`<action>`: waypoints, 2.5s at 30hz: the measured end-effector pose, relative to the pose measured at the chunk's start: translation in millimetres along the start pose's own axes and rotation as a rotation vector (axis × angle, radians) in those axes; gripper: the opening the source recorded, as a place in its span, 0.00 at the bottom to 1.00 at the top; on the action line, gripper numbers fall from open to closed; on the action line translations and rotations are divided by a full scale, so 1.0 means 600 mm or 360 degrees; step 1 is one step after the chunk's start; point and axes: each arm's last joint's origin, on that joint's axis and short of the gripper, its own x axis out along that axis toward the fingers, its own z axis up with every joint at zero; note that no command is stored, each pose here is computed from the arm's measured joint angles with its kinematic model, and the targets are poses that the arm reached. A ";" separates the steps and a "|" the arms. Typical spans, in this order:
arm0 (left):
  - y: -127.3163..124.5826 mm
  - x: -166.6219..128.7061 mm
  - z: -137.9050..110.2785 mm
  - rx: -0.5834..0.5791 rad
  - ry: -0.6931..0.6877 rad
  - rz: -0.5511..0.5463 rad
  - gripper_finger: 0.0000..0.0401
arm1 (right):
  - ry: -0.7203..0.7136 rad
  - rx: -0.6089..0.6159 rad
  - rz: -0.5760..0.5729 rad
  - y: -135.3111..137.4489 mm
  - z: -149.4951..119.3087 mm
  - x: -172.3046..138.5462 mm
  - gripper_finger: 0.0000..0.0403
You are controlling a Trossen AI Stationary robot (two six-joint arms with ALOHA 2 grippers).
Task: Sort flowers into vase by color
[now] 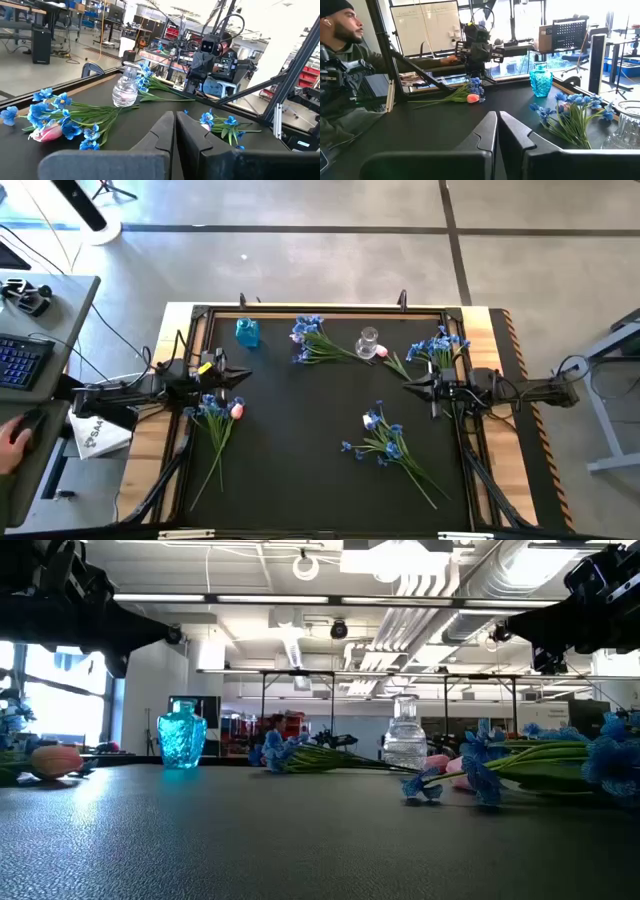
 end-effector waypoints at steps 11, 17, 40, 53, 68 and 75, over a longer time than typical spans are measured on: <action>0.000 0.000 0.000 0.0000 0.0000 0.0000 0.01 | 0.0000 0.0000 0.0000 0.000 0.000 0.000 0.03; 0.000 0.000 0.000 0.0000 0.0000 0.0001 0.01 | -0.0001 0.0000 0.0000 0.000 0.000 0.000 0.03; 0.000 0.000 0.000 0.0000 0.0000 0.0001 0.01 | 0.0000 0.0000 0.0000 0.000 0.000 0.000 0.03; 0.000 0.000 0.000 0.0084 -0.0005 0.0013 0.01 | 0.0000 0.0000 0.0000 0.000 0.000 0.000 0.03; -0.021 0.002 0.038 -0.0253 -0.0361 -0.0165 0.00 | 0.0000 0.0000 0.0000 0.000 0.000 0.000 0.03; -0.062 0.051 0.049 -0.0141 -0.0090 0.0139 0.00 | 0.0000 0.0000 0.0000 0.000 0.000 0.000 0.03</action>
